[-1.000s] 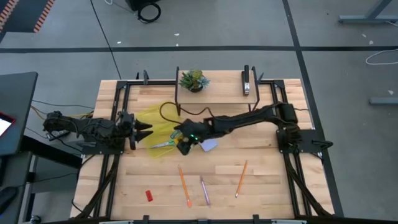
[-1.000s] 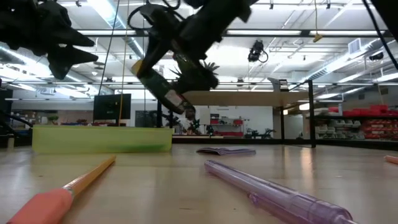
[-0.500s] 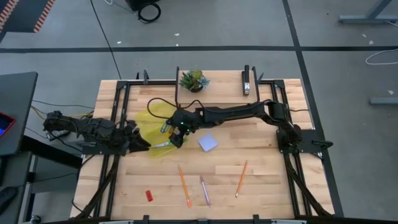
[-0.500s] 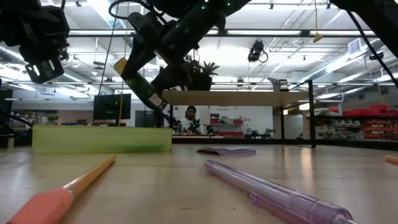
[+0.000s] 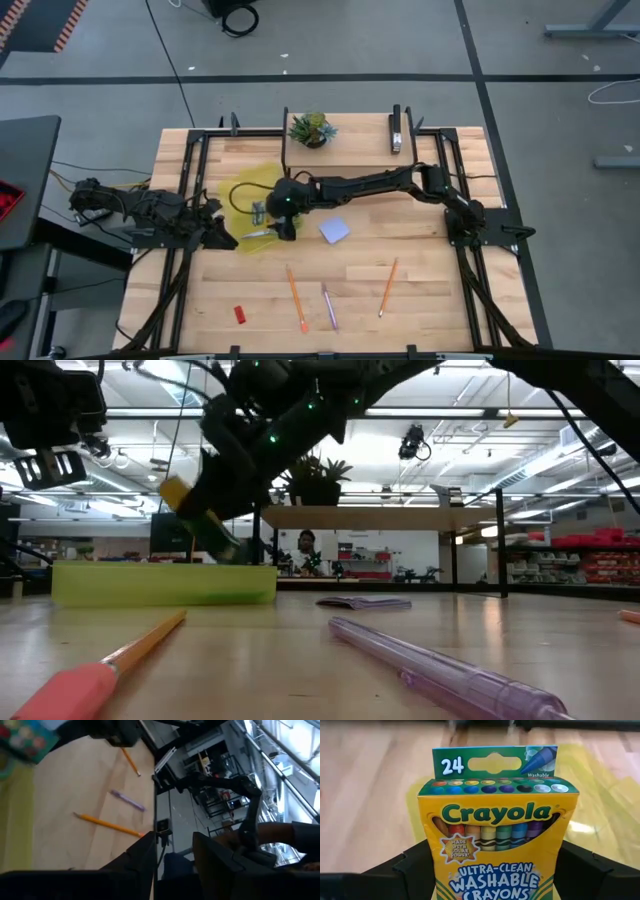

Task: Pack school essentials
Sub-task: Put the yellow crayon box into the yellow supply box

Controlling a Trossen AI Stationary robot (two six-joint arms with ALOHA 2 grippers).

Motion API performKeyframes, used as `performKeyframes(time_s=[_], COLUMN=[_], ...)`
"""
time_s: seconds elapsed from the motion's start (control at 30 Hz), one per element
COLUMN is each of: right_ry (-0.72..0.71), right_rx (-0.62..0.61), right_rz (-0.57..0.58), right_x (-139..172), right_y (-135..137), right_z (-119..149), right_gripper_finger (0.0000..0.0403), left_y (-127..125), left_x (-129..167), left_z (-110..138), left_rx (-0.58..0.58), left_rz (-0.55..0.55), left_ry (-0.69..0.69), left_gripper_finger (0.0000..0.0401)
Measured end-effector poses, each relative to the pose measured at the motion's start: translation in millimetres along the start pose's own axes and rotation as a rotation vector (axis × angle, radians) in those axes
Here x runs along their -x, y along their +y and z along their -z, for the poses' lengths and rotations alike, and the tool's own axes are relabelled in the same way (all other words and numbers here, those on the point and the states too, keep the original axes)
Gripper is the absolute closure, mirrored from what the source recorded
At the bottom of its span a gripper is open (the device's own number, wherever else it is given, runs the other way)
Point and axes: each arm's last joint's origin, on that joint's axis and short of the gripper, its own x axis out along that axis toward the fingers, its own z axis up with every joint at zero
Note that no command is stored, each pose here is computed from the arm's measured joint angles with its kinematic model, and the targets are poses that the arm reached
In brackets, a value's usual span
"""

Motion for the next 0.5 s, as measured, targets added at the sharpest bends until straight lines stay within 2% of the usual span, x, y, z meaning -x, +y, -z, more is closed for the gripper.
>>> performKeyframes(time_s=[0.2, 0.5], right_ry=[-0.005, 0.019], right_rx=[0.172, 0.192], right_rz=[-0.012, -0.025], right_x=[-0.1, 0.2], right_y=[-10.4, -30.9], right_z=[1.7, 11.4], right_gripper_finger=[0.0076, 0.0076], left_y=[1.5, 1.2], left_x=[-1.1, -1.1], left_z=[0.6, 0.4], left_rx=[0.003, 0.002], left_rz=[-0.019, -0.016], left_ry=[0.009, 0.006], left_gripper_finger=[0.0268, 0.0271])
